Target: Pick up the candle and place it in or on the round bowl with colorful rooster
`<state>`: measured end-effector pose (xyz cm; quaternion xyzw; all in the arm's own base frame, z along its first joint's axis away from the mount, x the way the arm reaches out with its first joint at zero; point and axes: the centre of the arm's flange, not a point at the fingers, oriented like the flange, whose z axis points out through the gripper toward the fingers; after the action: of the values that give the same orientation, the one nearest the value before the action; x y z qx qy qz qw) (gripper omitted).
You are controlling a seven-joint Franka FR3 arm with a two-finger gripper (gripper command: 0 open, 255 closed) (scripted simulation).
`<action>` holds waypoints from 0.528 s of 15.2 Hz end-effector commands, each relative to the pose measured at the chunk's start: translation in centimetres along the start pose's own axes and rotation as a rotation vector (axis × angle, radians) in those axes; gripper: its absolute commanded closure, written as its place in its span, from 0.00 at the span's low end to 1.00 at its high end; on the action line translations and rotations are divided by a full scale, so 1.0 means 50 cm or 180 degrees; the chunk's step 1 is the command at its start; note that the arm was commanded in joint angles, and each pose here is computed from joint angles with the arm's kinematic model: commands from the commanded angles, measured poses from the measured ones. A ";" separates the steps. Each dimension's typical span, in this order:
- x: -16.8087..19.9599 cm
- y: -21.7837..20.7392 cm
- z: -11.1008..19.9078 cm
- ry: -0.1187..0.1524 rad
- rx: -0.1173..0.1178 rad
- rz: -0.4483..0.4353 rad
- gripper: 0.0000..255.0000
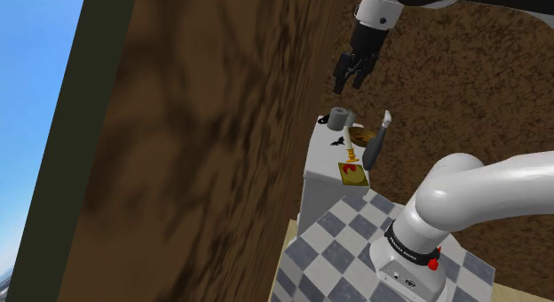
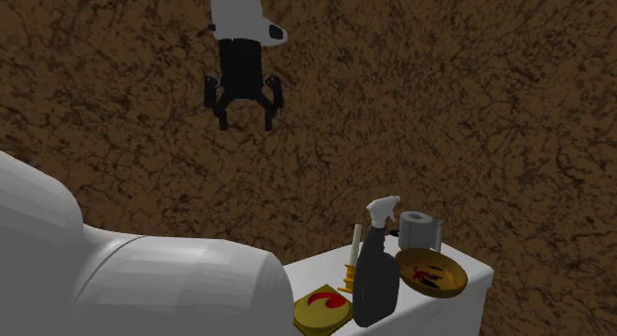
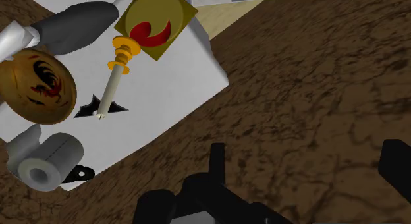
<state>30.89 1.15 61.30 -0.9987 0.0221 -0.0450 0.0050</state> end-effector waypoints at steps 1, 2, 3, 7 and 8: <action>0.000 0.000 0.000 0.0000 0.0000 0.0000 0.00; 0.008 0.017 0.020 -0.0051 -0.0003 -0.0021 0.00; 0.016 0.034 0.039 -0.0102 -0.0005 -0.0041 0.00; 0.045 0.102 0.120 -0.0306 -0.0015 -0.0124 0.00; 0.051 0.119 0.140 -0.0357 -0.0018 -0.0145 0.00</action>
<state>33.42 -4.08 55.54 -1.0000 0.0032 0.0030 0.0030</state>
